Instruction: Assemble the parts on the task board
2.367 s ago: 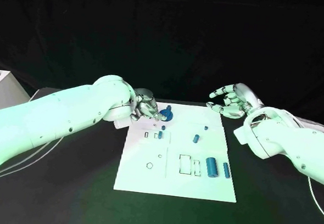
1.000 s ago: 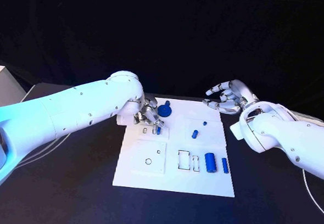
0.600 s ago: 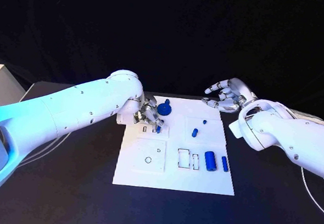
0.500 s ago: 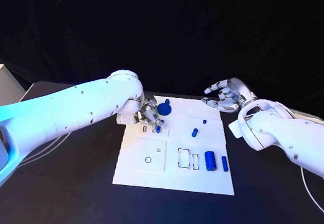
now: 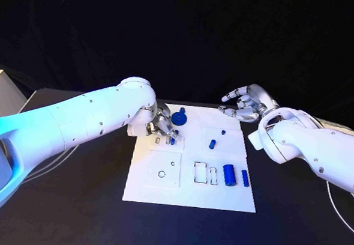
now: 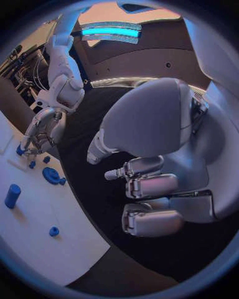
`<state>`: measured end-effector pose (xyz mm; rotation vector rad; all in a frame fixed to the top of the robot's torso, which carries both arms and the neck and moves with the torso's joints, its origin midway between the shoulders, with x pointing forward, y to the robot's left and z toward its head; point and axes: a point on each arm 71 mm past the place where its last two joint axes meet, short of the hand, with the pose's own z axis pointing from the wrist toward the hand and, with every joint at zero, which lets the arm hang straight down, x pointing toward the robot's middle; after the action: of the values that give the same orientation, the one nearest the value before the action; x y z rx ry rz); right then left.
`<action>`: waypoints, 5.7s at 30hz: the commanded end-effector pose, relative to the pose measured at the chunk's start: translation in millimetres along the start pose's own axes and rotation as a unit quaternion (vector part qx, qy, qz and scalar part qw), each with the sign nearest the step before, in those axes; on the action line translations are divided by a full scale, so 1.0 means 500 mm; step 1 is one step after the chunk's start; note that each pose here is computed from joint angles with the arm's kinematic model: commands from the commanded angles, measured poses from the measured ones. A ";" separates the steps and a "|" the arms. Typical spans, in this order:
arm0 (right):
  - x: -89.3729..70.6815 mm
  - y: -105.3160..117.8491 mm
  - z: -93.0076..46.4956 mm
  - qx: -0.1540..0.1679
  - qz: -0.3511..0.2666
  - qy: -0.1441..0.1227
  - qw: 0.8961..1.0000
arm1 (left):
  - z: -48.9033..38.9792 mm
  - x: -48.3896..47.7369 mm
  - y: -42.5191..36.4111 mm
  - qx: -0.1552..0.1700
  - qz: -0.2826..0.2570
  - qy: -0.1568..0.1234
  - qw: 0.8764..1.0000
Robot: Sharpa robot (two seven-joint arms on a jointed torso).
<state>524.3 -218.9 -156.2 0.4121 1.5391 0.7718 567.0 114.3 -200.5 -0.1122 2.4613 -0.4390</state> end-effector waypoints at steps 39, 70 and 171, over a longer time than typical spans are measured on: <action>0.007 0.000 0.003 0.004 -0.002 0.016 1.000 | -0.007 0.002 0.001 0.043 -0.066 -0.006 0.997; 0.005 -0.005 0.002 0.008 -0.003 0.018 1.000 | -0.014 -0.004 0.026 0.009 -0.037 -0.030 0.999; 0.012 -0.010 0.003 0.011 -0.003 0.021 1.000 | 0.007 0.032 0.023 -0.020 0.034 -0.002 0.999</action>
<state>526.0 -219.3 -163.6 0.4201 1.5795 0.7568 558.0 119.4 -211.3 -0.0562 2.4379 -0.3775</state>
